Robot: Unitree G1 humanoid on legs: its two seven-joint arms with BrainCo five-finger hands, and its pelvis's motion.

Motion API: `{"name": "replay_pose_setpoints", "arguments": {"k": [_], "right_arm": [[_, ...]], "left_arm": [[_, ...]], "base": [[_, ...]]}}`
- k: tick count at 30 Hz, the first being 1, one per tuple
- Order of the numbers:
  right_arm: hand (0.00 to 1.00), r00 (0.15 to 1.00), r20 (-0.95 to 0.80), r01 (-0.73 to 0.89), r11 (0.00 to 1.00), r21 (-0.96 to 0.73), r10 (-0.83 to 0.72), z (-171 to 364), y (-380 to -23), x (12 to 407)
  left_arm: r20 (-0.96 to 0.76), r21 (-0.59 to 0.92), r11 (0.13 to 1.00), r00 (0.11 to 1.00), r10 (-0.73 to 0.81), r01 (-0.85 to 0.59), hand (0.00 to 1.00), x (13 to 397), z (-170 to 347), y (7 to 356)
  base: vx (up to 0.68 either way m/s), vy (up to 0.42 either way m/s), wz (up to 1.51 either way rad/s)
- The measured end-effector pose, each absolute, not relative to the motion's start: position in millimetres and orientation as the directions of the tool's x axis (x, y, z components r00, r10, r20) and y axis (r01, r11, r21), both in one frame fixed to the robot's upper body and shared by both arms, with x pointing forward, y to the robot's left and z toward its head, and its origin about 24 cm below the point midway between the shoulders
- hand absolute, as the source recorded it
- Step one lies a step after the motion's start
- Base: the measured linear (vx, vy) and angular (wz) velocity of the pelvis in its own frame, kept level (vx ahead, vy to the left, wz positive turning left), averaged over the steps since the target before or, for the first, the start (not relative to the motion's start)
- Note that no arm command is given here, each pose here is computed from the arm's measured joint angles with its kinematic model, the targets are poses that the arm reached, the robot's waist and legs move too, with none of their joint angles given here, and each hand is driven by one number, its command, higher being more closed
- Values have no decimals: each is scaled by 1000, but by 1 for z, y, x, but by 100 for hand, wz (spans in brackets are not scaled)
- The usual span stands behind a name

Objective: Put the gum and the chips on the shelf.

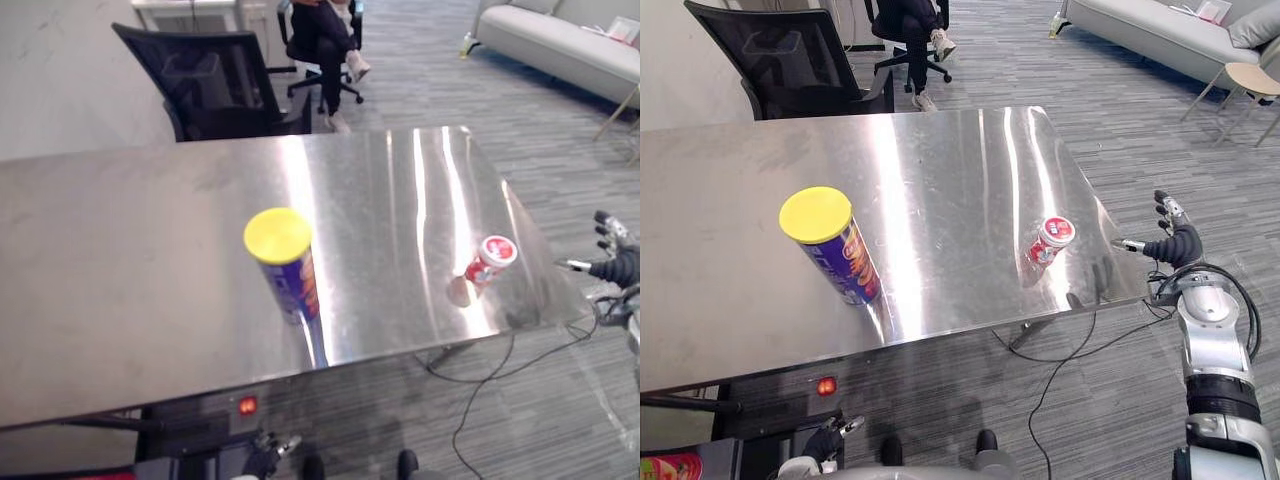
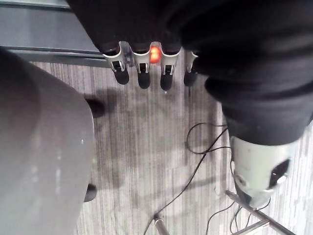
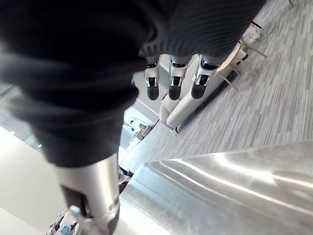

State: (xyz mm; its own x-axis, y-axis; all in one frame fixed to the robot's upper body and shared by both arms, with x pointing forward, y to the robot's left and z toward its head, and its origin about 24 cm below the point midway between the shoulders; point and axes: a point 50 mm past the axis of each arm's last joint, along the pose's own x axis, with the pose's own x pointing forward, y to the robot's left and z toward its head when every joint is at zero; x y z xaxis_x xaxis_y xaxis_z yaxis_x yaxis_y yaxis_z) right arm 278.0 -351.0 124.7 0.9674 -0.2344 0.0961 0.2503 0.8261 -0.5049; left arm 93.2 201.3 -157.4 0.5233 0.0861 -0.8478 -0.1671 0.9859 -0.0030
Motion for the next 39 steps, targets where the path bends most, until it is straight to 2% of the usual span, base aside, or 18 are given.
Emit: {"name": "replay_pose_setpoints", "arguments": {"k": [16,39], "right_arm": [[0,960,261,232,822,-521,-105,162,-323,286],[0,970,243,139,827,-545,-3,157,-299,293]], "left_arm": [[-841,-7,984,534,90,-176,0,94,-157,201],[-803,-4,976,582,127,-219,0,107,-149,210]], "base": [[-60,-17,2],[-29,-19,2]]}}
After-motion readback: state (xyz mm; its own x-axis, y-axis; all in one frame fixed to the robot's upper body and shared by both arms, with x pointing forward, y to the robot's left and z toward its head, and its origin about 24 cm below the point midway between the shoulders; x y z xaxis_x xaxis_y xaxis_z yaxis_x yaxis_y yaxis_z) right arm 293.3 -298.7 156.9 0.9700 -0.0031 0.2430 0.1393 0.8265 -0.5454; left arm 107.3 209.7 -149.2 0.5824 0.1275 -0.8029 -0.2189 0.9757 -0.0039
